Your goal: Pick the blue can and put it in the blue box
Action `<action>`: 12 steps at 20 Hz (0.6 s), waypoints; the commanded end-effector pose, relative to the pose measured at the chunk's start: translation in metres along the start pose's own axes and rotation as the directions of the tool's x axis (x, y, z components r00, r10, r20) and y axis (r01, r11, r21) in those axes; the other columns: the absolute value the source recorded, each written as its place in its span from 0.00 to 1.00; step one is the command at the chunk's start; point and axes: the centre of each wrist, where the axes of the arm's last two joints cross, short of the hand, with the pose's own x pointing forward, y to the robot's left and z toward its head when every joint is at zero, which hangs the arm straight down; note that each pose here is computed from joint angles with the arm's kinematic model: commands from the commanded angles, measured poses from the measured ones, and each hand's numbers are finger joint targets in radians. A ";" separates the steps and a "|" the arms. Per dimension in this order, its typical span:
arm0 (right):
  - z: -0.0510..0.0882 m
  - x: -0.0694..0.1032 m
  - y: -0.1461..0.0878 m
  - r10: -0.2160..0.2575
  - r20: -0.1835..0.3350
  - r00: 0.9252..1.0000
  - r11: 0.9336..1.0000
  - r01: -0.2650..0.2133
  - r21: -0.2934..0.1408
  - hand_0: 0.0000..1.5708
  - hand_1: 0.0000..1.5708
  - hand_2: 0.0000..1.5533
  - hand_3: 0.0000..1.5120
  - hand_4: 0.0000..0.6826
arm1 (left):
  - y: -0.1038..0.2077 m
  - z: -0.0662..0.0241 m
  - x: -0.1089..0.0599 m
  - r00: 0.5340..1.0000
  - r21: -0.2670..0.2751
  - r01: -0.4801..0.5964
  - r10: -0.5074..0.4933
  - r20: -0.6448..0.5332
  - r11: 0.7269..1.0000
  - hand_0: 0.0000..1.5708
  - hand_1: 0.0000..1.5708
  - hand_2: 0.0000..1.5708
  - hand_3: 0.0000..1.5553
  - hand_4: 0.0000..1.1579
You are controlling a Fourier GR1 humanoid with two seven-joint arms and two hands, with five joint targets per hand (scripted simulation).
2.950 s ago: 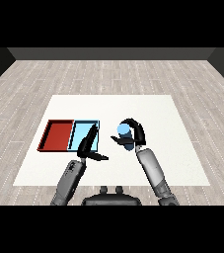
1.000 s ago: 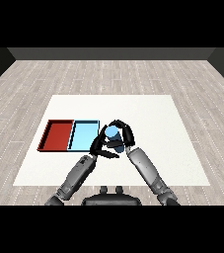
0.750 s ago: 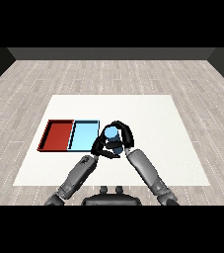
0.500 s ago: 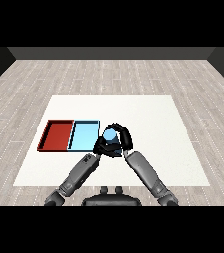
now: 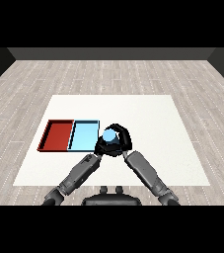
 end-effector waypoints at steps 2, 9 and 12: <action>0.002 0.006 0.014 -0.060 -0.014 0.998 0.998 0.060 0.012 0.93 0.93 0.93 0.92 0.92 | 0.001 -0.0152 -0.010 0.994 0.048 -0.108 0.107 0.019 0.993 1.00 1.00 1.00 0.95 0.65; -0.001 0.010 0.006 -0.080 -0.009 0.997 0.997 0.080 -0.011 0.90 0.90 0.93 0.92 0.88 | -0.006 -0.0176 -0.006 0.992 0.038 -0.090 0.086 0.088 0.995 1.00 1.00 1.00 0.97 0.89; 0.002 0.004 0.013 -0.128 0.000 0.992 0.992 0.128 0.018 0.82 0.82 0.87 0.85 0.69 | 0.000 -0.0145 -0.012 0.989 0.054 -0.085 0.077 0.127 0.995 1.00 1.00 1.00 0.98 0.95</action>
